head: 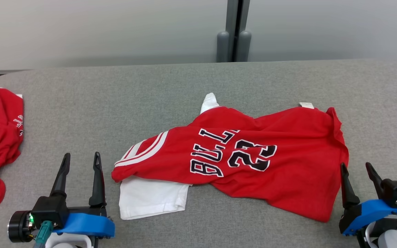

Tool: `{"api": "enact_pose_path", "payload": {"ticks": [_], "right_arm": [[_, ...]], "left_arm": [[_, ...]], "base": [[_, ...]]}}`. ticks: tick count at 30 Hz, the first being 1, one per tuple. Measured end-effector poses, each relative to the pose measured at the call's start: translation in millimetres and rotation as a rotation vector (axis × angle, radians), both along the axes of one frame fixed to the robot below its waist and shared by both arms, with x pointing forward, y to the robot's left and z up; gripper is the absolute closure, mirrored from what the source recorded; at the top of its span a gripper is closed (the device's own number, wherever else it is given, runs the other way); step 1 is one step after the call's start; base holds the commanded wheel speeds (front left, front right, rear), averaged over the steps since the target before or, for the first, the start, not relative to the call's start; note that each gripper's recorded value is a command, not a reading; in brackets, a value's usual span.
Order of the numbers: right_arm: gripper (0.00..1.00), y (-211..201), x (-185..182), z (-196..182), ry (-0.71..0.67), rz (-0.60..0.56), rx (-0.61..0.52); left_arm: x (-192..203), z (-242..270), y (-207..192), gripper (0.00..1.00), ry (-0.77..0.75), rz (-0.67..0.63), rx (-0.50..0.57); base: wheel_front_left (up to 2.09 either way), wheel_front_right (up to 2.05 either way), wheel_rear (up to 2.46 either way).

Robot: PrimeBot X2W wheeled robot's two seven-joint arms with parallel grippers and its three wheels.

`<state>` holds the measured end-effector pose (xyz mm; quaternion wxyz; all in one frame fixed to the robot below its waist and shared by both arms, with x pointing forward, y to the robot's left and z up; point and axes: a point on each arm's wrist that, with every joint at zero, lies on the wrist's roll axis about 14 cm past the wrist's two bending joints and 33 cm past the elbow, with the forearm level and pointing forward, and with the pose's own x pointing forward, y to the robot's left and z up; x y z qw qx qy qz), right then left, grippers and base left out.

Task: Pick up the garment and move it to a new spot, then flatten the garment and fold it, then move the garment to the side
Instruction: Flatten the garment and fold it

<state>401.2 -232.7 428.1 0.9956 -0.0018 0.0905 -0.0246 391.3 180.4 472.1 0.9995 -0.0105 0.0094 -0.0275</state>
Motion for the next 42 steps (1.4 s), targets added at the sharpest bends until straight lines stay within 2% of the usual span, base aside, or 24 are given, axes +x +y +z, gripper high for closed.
{"api": "enact_pose_path", "payload": {"ticks": [8,12,13,14,18,22,30,33,38,39,40,42], "right_arm": [[0.00,7.8,3.7,-53.7,0.188,0.013,0.040],[0.00,16.5,9.2,-65.0,0.227,0.010,0.091],[0.57,18.9,10.7,-65.8,0.230,0.015,0.097],[1.00,20.8,12.1,-65.5,0.230,0.018,0.102],[1.00,31.1,21.2,-52.2,0.185,0.044,0.121],[1.00,39.9,24.2,-24.3,0.085,0.072,0.143],[1.00,63.0,-24.5,0.2,-0.010,0.134,0.212],[1.00,63.4,-45.2,2.1,0.003,0.121,0.265],[1.00,60.6,-81.9,-22.0,0.169,0.101,0.306],[0.87,57.8,-86.0,-25.5,0.194,0.101,0.292],[0.01,53.2,-88.2,-25.9,0.198,0.091,0.284],[0.00,45.6,-88.2,-23.2,0.190,0.067,0.280]], "left_arm": [[1.6,-4.4,9.6,0.00,0.013,0.027,0.005],[0.0,-6.6,14.4,0.00,0.020,0.041,0.006],[-0.3,-6.9,15.1,0.00,0.021,0.044,0.005],[-0.5,-6.9,14.9,0.00,0.021,0.043,0.005],[-0.2,-5.8,14.6,0.00,0.018,0.046,0.003],[-3.5,-5.2,10.1,0.00,0.018,0.035,-0.004],[-8.9,1.2,-5.3,0.00,0.000,-0.005,-0.017],[-6.4,3.8,-12.0,0.00,-0.008,-0.024,-0.023],[-1.4,0.2,-19.5,0.00,0.001,-0.045,-0.025],[-0.4,-1.2,-20.3,0.00,0.004,-0.048,-0.025],[0.6,-2.4,-20.8,0.00,0.008,-0.049,-0.026],[3.7,-3.5,-22.4,0.00,0.010,-0.054,-0.026]], "base": [[0.00,0.00,0.00],[0.00,0.00,0.00],[0.00,0.00,0.00],[0.00,0.00,0.00],[0.00,0.00,0.00],[0.00,0.00,0.00],[0.00,0.00,0.00],[0.00,0.00,0.00],[0.00,0.00,0.00],[0.00,0.00,0.00],[0.00,0.00,0.00],[0.00,0.00,0.00]]}}
